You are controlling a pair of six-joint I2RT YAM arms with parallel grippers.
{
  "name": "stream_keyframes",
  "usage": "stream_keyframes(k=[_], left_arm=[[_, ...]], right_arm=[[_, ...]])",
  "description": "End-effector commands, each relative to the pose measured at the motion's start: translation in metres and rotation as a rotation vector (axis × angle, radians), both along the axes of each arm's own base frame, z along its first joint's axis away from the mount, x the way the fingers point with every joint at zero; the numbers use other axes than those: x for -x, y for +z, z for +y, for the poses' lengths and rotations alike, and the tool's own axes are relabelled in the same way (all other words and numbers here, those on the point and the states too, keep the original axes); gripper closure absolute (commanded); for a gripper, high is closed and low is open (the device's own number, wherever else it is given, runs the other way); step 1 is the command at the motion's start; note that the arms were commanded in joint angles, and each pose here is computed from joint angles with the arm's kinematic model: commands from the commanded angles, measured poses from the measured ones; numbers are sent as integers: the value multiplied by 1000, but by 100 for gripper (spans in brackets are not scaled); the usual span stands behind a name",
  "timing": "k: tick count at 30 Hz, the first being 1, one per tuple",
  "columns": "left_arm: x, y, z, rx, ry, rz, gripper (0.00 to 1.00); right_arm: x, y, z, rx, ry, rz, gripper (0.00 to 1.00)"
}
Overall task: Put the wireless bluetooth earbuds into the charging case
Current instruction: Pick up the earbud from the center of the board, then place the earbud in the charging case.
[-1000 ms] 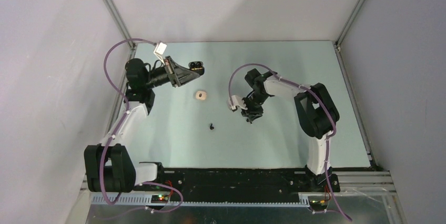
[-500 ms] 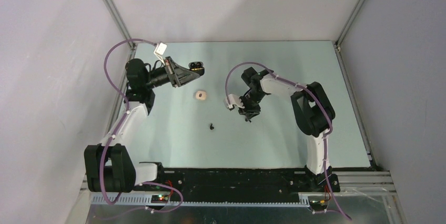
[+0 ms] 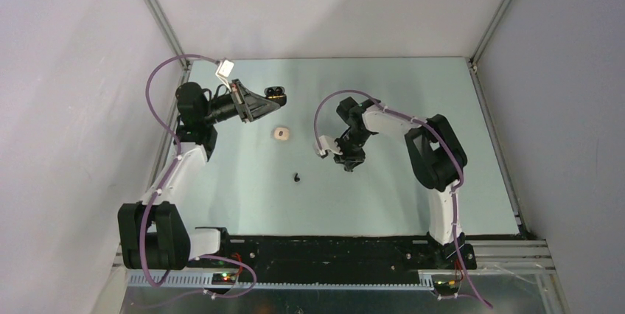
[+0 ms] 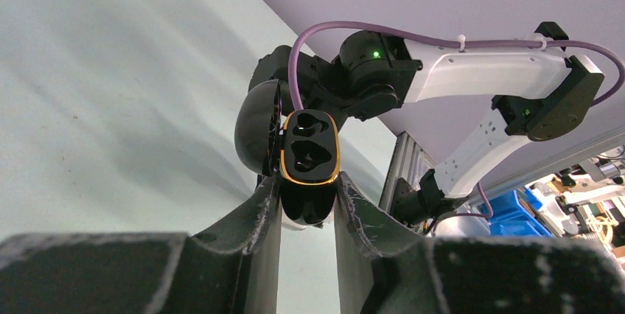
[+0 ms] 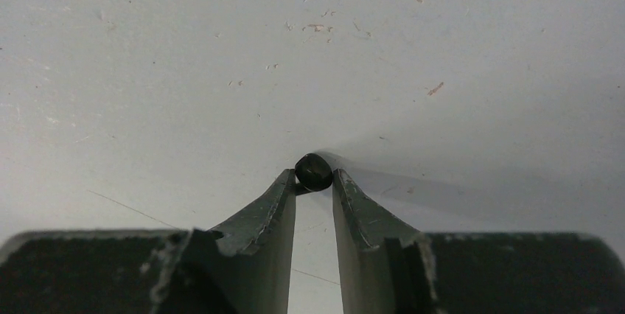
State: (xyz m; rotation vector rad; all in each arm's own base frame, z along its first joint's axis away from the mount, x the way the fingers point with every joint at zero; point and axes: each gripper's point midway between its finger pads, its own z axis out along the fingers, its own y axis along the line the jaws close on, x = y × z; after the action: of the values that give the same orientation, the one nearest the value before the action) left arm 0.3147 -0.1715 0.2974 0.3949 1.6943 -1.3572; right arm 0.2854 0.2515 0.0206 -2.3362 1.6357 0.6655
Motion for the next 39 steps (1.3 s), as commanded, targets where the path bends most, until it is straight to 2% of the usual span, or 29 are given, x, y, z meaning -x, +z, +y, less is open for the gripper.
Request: stream_keyframes(k=[1,9,12,14,16,22,23,24,26,28,32,39], left_arm=[[4,6,2,-9,-2,-54,100],[1,4,2,-11,4,-51,100],[-3,2,3,-12,14,-47,100],[-6,1,2,-16,11,-48,100],[-9,0,-4,-22,-11,-57,100],[-16,1,-42,-39,-136,-89,100],[-17,2,-46,-41,-152,-98,100],[-17,5,-55,-40,-181,-111,100],[-13,9,-68,-43,-243,-145,100],[-4,12,-79,-46,-321,-187,100],[8,12,-91,-45,-442,-221,100],[12,15,-94,-45,-519,-254,100]], right_arm=[[-3,3,6,4,27,-14,72],[-3,14,11,-36,-20,-18,88],[-5,51,19,-129,-60,-76,91],[-7,83,23,-212,-98,-123,93],[-9,120,25,-300,-151,-178,100],[-9,241,24,-580,-300,-360,100],[-8,270,23,-650,-306,-432,100],[-7,279,22,-683,-339,-441,100],[-7,338,22,-848,-365,-597,100],[-6,366,22,-936,-403,-678,100],[-6,390,28,-1010,-432,-754,100],[-15,389,43,-1020,-411,-794,100]])
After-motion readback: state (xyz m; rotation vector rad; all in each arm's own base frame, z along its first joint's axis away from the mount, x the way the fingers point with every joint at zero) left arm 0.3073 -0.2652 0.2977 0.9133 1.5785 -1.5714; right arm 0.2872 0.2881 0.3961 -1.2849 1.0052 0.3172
